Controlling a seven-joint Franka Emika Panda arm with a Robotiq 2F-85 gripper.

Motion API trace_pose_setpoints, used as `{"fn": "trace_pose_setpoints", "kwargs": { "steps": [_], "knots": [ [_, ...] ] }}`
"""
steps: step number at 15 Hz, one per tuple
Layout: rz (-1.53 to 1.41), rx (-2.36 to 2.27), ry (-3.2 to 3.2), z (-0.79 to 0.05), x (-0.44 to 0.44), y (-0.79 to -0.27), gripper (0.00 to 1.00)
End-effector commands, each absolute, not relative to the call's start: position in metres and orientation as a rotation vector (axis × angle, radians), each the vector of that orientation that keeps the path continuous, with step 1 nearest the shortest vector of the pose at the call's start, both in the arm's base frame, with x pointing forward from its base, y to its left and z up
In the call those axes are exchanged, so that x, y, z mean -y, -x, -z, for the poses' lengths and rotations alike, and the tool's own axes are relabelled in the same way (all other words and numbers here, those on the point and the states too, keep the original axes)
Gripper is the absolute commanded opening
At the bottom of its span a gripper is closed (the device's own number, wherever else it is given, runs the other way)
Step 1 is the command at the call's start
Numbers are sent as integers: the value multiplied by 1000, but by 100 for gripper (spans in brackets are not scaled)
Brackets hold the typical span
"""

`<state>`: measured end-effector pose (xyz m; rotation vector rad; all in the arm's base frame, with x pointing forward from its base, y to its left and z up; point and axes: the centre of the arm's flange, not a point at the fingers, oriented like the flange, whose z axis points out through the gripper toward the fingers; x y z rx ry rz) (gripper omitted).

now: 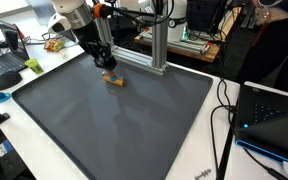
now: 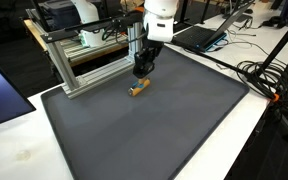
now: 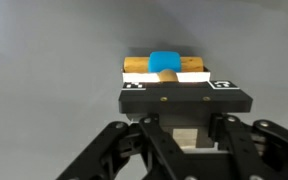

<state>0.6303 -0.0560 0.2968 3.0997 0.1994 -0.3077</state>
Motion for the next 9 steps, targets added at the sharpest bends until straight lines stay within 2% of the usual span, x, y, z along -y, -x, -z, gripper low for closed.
{"fn": "trace_pose_setpoints", "kwargs": {
  "steps": [1, 9],
  "knots": [
    [403, -218, -3110, -269, 59, -613, 22],
    [343, -194, -3100, -298, 60, -616, 22]
  ]
}}
